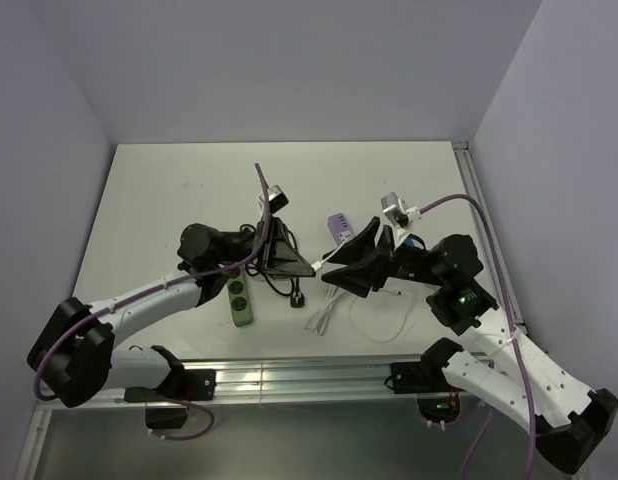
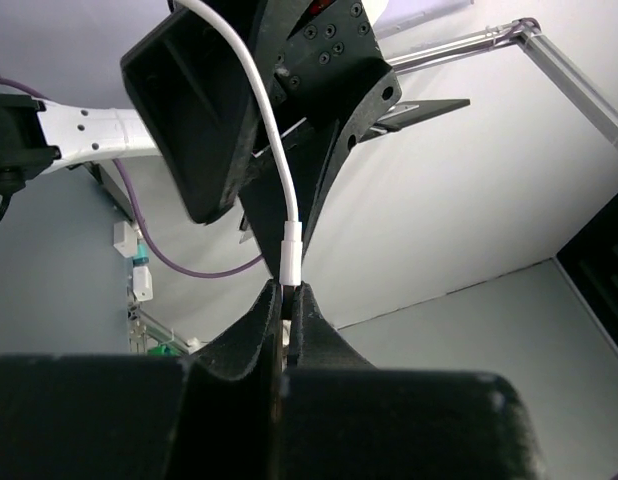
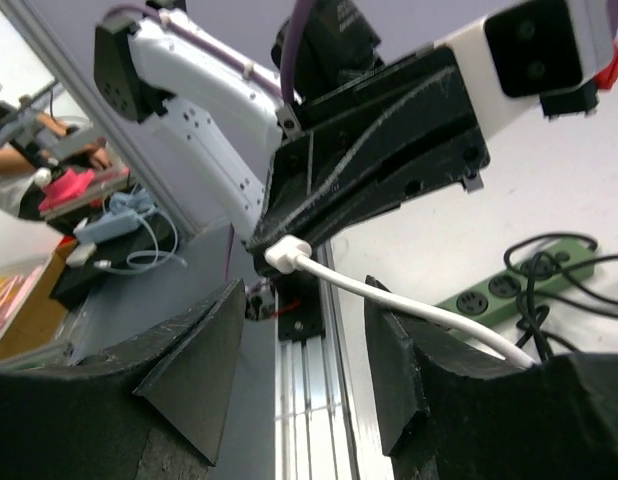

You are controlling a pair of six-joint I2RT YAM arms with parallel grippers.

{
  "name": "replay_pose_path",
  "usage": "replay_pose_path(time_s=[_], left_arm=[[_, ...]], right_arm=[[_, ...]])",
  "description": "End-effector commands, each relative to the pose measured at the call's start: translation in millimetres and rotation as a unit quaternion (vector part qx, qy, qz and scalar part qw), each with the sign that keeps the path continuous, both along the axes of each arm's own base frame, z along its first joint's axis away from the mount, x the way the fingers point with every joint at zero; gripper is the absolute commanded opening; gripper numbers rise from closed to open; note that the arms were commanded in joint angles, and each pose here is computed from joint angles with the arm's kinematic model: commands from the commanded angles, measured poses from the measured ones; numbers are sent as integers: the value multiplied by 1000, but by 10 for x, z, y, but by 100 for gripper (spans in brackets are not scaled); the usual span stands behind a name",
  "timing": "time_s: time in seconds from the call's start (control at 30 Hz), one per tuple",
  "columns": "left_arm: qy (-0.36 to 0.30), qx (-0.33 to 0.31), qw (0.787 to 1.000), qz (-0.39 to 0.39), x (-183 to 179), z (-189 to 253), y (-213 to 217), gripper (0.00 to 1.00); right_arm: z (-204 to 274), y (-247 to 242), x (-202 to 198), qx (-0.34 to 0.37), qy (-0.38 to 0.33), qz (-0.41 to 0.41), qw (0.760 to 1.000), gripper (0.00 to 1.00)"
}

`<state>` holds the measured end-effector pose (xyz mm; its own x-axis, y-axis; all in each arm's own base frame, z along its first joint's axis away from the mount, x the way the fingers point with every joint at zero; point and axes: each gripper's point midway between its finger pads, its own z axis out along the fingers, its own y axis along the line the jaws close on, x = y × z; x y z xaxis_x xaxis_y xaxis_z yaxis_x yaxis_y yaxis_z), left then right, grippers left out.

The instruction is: Insert the plug

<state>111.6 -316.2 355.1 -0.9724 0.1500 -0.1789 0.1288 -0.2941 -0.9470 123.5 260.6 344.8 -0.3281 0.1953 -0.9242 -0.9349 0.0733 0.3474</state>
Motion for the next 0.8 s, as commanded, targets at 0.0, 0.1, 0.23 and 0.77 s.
replay_pose_path(time_s=[0.0,0.1,0.23,0.77], left_arm=[[-40,-36,999,7,-31,289,16,0],[-67,7,997,32,68,184,-78,0],[-107,19,993,49,127,147,-128,0],[-205,101,963,139,416,-122,-196,0]], right_arm=[[288,-38,21,48,-26,-25,998,58],[321,-48,3,52,-10,-23,998,55],[290,-93,-11,43,-17,-36,998,55],[328,-177,399,69,144,-149,976,46]])
